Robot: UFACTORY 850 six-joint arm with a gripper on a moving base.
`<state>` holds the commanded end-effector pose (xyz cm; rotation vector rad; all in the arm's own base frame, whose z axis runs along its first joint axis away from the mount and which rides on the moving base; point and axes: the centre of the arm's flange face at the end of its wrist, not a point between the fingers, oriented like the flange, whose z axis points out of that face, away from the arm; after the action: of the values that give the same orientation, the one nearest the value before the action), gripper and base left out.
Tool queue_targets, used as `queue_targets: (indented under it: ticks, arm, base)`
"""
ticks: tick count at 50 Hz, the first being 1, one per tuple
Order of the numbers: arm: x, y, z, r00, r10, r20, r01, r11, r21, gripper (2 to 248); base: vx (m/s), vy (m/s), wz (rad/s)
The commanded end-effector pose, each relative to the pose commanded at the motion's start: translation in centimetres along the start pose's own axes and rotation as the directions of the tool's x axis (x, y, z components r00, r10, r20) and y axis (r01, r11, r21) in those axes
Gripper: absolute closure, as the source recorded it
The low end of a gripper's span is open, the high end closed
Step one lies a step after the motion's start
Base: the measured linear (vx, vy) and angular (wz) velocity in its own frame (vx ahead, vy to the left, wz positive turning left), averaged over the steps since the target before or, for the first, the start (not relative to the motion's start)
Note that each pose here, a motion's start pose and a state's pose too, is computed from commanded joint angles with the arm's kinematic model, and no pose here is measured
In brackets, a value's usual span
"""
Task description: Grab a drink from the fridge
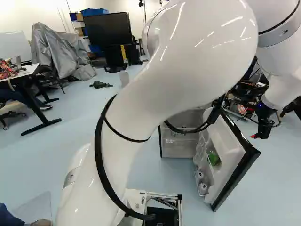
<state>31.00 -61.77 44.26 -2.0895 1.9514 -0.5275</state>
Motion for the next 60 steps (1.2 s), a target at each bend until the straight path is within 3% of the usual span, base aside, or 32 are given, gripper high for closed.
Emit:
queue_targets:
  ticks: [15,32,60]
  arm:
    - [0.2,0.9,-0.2,0.997,-0.008,0.074,0.009,1.000,-0.015,3]
    - [-0.2,0.9,-0.3,0.996,-0.010,0.087,0.011,1.000,-0.017,3]
    - [-2.7,0.4,-0.3,0.993,-0.017,0.117,0.020,1.000,-0.024,3]
  base:
    - [0.000,0.000,0.000]
    - [0.000,0.000,0.000]
    - [0.000,0.000,0.000]
